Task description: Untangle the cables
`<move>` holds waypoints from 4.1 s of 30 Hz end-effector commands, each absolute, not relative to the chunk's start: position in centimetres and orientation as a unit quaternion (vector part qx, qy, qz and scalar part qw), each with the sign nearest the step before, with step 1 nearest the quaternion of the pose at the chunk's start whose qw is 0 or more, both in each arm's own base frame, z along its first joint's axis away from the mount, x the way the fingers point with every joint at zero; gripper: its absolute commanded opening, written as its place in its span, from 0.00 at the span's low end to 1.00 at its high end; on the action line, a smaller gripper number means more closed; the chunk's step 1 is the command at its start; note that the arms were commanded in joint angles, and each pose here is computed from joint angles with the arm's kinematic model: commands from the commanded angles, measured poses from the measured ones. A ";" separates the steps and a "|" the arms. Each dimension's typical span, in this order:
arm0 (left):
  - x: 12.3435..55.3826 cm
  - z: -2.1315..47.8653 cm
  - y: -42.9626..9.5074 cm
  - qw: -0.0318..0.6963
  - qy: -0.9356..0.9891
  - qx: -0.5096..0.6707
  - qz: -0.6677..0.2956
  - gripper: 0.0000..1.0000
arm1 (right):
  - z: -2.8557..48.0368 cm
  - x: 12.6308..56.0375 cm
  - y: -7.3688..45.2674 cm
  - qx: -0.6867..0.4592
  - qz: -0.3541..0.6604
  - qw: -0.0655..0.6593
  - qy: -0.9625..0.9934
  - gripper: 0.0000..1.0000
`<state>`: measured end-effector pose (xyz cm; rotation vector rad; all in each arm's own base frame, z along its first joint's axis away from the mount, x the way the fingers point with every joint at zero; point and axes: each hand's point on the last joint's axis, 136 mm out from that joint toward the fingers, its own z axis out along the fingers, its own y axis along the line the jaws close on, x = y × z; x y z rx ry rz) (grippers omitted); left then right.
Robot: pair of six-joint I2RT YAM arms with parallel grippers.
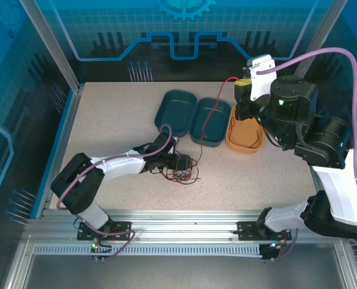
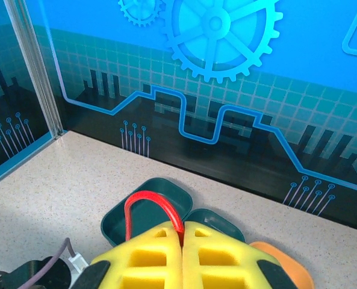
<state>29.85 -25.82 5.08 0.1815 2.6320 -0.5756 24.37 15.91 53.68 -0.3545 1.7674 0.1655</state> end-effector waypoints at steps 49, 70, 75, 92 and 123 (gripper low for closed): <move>29.9 17.0 -22.5 0.322 0.919 0.049 -0.221 0.99 | 57.4 30.5 4.0 -0.027 -0.169 0.644 0.746 0.00; 30.2 16.5 -20.6 0.329 0.919 0.017 -0.219 0.99 | 50.1 33.6 -2.6 0.030 -0.185 0.564 0.804 0.00; 30.2 16.3 -20.6 0.326 0.919 0.015 -0.221 0.99 | 48.9 34.1 -3.1 0.032 -0.191 0.552 0.811 0.00; 30.2 15.8 -20.3 0.325 0.920 0.009 -0.218 0.99 | 42.0 41.2 -1.3 0.014 -0.168 0.517 0.839 0.00; 30.5 14.1 -20.6 0.306 0.925 0.005 -0.225 0.99 | 26.0 38.5 -1.0 0.065 -0.097 0.379 0.918 0.00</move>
